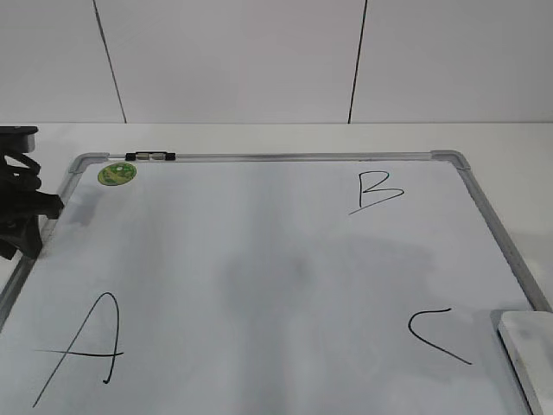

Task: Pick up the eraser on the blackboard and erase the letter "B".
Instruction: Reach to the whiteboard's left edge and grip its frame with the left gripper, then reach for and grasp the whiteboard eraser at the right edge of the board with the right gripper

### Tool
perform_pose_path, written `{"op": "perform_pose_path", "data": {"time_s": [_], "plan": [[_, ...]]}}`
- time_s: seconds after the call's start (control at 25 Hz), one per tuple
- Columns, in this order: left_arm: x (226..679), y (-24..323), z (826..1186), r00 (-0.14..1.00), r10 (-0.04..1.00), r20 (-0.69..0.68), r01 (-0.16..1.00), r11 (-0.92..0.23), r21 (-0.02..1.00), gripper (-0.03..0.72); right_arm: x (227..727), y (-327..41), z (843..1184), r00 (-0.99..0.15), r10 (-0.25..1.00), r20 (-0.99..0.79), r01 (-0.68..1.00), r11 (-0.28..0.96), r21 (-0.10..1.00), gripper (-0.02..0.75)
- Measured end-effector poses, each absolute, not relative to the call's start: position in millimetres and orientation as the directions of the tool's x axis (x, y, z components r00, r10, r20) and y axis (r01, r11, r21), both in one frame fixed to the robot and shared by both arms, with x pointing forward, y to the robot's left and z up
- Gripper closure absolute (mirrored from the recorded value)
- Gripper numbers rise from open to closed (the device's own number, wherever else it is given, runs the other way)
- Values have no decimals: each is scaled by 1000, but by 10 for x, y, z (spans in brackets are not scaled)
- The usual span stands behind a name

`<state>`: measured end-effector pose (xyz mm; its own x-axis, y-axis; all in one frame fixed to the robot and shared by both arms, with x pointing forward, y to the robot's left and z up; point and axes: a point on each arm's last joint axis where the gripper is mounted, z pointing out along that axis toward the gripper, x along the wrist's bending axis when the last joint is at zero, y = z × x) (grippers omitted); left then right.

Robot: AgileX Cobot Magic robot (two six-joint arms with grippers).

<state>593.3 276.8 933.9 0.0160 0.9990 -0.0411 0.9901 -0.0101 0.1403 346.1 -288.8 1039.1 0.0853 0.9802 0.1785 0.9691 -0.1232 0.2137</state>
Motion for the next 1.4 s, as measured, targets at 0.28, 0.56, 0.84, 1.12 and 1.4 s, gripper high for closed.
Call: {"op": "perform_pose_path", "data": {"time_s": [0.28,0.56,0.84,1.12,1.4], "plan": [[5942,2767,9300,32,999,-38,991,-27,131,453,3461,-2888,10391,85,980,179,969,-123,214,167],[5941,2767,9300,32,999,-38,991,-27,131,453,3462,-2888,10391,85,980,179,969,-123,215,167],[5946,2768,9285,33,999,-37,992,-28,120,485,3462,-2888,10391,85,980,179,969,-123,215,167],[5959,2763,9266,30,999,-41,995,-25,100,622,3462,-2888,10391,85,980,179,969,-123,215,167],[5957,2756,9266,24,999,-49,995,-19,97,669,3465,-2888,10389,86,980,179,969,-124,213,167]]}}
